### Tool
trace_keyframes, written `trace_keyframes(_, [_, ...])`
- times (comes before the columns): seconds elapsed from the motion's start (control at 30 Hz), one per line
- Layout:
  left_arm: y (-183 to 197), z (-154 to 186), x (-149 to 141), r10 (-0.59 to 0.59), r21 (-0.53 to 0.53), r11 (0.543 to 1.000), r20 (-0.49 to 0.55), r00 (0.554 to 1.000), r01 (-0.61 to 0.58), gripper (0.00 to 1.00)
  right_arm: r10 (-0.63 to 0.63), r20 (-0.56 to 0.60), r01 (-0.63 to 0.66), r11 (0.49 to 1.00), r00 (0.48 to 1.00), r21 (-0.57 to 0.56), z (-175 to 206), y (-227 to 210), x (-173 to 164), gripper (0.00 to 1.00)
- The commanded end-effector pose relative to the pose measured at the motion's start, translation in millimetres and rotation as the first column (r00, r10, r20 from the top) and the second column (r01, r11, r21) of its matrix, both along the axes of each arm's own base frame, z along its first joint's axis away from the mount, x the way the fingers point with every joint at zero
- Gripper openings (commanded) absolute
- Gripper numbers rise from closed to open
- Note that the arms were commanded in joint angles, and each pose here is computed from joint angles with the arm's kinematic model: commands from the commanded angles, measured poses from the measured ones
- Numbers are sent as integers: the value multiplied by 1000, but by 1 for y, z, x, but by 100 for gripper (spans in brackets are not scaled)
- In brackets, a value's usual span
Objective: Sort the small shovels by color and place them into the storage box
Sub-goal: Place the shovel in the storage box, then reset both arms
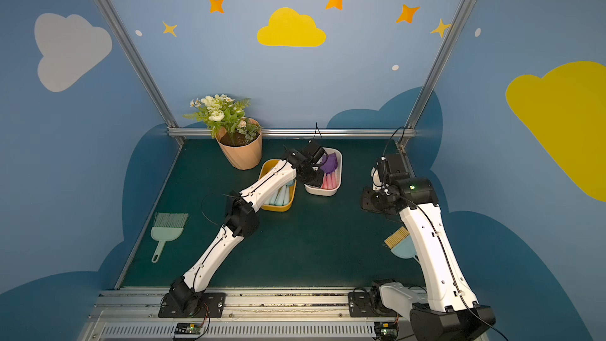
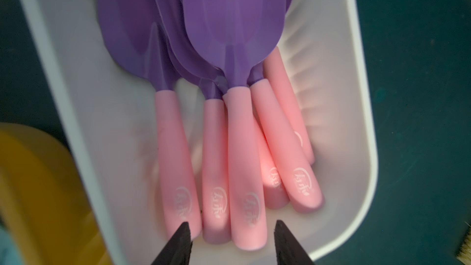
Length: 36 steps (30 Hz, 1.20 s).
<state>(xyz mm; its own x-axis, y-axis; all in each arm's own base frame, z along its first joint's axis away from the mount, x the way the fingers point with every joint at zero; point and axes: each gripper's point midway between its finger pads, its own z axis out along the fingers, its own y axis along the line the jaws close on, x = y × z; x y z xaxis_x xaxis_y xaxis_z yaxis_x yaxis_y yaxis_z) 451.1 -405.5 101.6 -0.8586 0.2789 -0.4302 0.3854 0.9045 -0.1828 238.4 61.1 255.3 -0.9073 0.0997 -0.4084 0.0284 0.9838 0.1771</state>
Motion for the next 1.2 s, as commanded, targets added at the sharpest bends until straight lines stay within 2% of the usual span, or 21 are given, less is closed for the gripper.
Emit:
trace_keyframes(0.0, [9,89,-4,-47,-1,999,176,983,48,48,-19,11,19,999,1000,-26,12,-7,-1,48])
trace_keyframes(0.1, [16,136,-13,-78,6,997,267,960,80,50,-34,30,35,999,999,-30,21,-9,1,48])
trace_keyframes(0.17, [31,164,-20,-64,23,998,317,946,60,50,-43,47,44,999,998,-27,26,-10,1,48])
trace_keyframes(0.3, [77,210,-40,-51,93,996,409,911,14,52,-36,103,37,999,994,-6,32,-7,6,48])
trace_keyframes(0.37, [103,223,-53,-48,117,993,443,895,-5,53,-25,145,23,1000,989,17,33,-3,9,48])
trace_keyframes(0.47, [155,240,-73,29,67,995,514,857,-73,55,-14,234,1,998,972,55,34,2,15,48])
trace_keyframes(0.57, [217,252,-96,134,-20,988,602,787,-153,58,-33,334,12,998,942,65,35,0,21,50])
trace_keyframes(0.73, [322,243,-134,318,-82,931,657,683,-355,65,4,439,-24,999,899,40,28,2,31,55])
trace_keyframes(0.83, [369,220,-151,404,-72,872,664,630,-484,71,21,492,-26,1000,870,3,18,-1,41,58])
trace_keyframes(0.87, [382,212,-156,447,-94,845,664,599,-527,72,25,514,-22,1000,858,-11,14,-2,45,59])
trace_keyframes(0.93, [400,195,-163,521,-149,797,659,542,-585,75,37,562,-15,999,826,-44,6,-5,53,62])
trace_keyframes(1.07, [419,162,-169,593,-234,733,681,431,-639,77,68,650,66,981,756,-180,-18,-24,77,69])
trace_keyframes(1.13, [427,144,-169,605,-239,706,693,392,-667,77,53,678,134,966,733,-220,-35,-36,88,71])
trace_keyframes(1.17, [434,133,-171,626,-244,672,691,361,-700,77,42,695,165,960,718,-228,-41,-40,94,73])
